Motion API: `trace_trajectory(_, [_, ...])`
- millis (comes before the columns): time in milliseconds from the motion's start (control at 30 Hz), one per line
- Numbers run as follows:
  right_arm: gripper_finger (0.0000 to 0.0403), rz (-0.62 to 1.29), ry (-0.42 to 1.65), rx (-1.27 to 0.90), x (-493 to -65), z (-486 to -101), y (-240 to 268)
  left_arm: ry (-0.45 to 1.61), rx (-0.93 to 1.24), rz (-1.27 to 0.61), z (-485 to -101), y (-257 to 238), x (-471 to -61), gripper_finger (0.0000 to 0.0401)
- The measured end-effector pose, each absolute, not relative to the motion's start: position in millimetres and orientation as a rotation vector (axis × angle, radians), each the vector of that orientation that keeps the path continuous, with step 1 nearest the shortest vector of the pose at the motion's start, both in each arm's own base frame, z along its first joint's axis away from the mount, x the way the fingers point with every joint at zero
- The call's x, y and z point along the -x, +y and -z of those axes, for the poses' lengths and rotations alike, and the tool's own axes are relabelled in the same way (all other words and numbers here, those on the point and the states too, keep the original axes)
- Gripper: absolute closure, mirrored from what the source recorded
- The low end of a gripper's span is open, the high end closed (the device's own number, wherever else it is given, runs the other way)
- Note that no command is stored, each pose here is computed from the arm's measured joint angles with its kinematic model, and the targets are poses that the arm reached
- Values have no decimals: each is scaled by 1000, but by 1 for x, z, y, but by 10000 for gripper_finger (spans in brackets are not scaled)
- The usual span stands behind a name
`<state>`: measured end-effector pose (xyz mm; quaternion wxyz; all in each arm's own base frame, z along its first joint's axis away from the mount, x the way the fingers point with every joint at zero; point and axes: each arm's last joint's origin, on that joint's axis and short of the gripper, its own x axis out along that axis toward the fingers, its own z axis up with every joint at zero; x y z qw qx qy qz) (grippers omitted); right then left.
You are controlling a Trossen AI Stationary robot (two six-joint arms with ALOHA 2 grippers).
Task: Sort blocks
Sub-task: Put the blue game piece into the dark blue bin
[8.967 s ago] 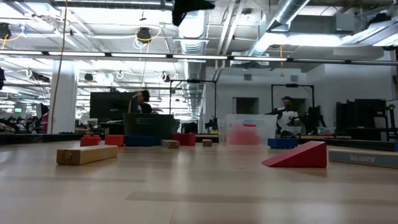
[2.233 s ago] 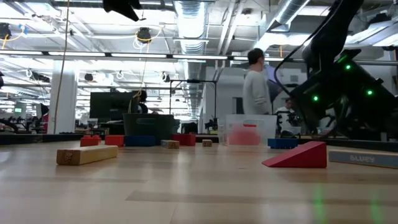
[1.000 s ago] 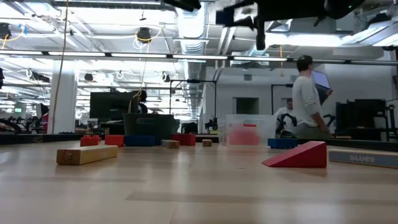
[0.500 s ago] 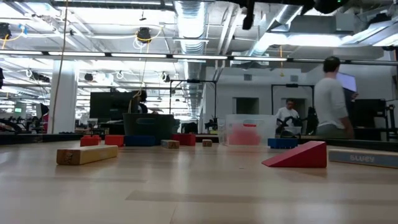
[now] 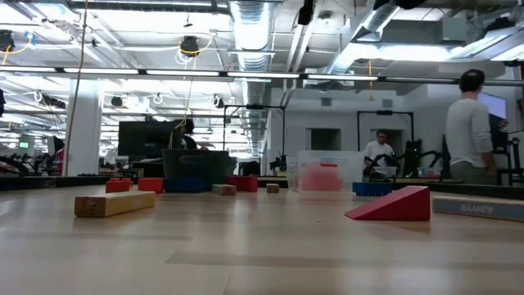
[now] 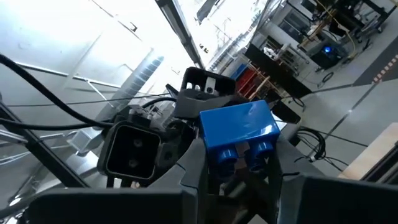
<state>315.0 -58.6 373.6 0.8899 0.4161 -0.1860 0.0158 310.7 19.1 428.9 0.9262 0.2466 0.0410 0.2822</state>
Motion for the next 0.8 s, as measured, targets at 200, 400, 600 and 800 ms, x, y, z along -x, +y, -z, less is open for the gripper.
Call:
trace_trajectory(200, [313,-50,-386,-916,-315,-374,-57,83,-502,-577,-429,20,-311,249])
trace_trajectory(400, [259,-36,-359,-941,-316,-372,-58,88,-458,-581,-427,21,-311,333])
trace_trajectory(600, [168,-85,-305,-906,-312,-371,-72,72,-289,-600,-428,28,-304,333])
trace_trajectory(800, [139,51,-179,-814,-292,-372,-81,241,-84,-680,-420,54,-271,331])
